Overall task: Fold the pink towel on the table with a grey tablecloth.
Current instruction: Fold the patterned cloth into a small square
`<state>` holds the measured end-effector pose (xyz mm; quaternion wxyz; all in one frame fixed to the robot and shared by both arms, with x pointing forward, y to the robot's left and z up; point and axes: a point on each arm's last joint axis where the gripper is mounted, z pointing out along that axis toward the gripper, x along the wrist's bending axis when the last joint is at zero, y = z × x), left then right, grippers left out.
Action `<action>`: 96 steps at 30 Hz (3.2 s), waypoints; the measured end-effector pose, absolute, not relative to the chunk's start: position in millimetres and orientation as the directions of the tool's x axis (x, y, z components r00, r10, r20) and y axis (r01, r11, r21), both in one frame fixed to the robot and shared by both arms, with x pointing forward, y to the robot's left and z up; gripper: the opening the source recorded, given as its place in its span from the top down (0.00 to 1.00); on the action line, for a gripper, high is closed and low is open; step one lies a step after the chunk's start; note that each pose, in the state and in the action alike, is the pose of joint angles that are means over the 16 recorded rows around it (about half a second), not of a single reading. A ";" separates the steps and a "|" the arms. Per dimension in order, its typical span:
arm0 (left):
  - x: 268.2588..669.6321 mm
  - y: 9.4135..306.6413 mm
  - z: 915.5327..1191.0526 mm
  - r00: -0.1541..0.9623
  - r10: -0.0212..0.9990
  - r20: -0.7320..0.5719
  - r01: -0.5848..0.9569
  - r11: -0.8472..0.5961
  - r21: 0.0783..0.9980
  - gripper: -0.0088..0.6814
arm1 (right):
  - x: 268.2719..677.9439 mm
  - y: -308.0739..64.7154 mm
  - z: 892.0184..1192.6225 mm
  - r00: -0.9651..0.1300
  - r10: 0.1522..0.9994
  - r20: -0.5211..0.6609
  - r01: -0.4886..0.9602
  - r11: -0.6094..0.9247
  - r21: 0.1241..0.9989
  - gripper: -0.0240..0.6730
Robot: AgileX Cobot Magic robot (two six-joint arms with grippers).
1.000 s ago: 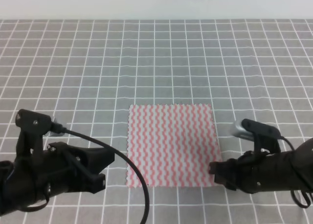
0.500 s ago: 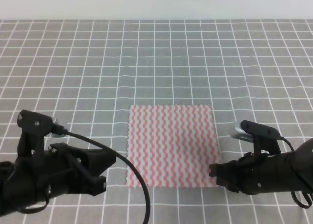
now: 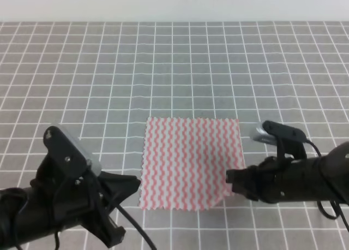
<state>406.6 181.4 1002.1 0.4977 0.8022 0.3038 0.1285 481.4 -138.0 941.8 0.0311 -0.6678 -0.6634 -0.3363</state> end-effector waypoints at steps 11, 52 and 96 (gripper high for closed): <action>411.5 164.7 993.5 0.867 0.499 -0.008 0.242 -0.405 0.882 0.99 | 496.8 -132.2 954.9 -0.145 0.866 0.480 0.873 -0.117 0.474 0.98; 453.3 141.6 949.0 0.862 0.415 0.290 0.138 -0.744 0.654 0.39 | 527.4 -131.7 956.3 -0.135 0.866 0.481 0.861 -0.138 0.490 0.99; 470.5 131.6 941.0 0.863 0.417 0.285 0.155 -0.755 0.637 0.98 | 527.3 -131.9 957.5 -0.144 0.867 0.476 0.859 -0.130 0.496 0.99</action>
